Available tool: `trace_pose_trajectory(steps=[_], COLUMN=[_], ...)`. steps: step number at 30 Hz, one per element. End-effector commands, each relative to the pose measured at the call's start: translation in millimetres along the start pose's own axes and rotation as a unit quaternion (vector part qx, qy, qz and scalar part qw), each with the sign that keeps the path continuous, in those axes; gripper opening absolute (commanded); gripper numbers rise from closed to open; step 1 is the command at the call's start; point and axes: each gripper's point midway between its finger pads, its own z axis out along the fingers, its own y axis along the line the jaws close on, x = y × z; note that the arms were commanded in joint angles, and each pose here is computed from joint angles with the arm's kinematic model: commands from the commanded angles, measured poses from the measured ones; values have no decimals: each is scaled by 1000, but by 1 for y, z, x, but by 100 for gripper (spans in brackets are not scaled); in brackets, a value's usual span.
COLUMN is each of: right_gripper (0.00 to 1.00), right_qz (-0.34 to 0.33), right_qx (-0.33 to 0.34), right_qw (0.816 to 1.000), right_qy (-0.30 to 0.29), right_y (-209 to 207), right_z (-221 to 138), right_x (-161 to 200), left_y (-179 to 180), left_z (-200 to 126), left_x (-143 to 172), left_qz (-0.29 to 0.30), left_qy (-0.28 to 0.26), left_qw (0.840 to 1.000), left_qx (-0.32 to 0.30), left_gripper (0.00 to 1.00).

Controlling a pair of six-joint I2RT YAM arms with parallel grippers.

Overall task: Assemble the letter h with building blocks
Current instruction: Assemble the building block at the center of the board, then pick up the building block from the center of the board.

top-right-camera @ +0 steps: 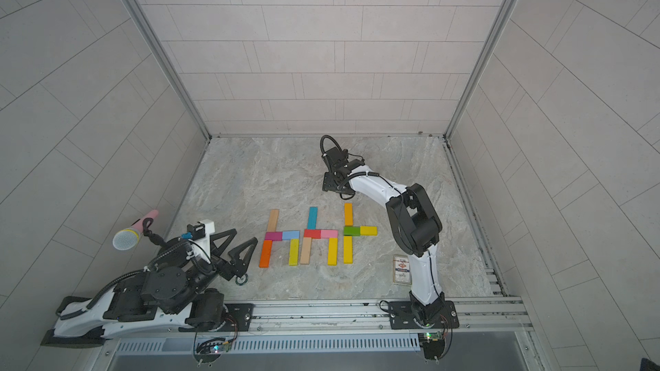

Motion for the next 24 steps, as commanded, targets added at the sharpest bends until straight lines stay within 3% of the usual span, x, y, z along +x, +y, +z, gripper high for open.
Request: trace_pose_trajectory(steps=[1,11,24], right_gripper=[77,79,77], right_qz=[94,244,301], right_qx=[6,38,87], right_qw=[996,968,948], right_qy=[-3,-44,-54], right_y=[1,-10,-21], right_z=[8,31,53], right_x=[-4,-16,-20], left_y=[5,2,2], left_z=[-2,-5,-4], left_x=[-3,-4,-1], left_qz=[3,-16,-13], left_qy=[-10,-13,-8], left_qw=[1000,1000,1000], left_qx=[-6,15,16], left_gripper=[100,100,100])
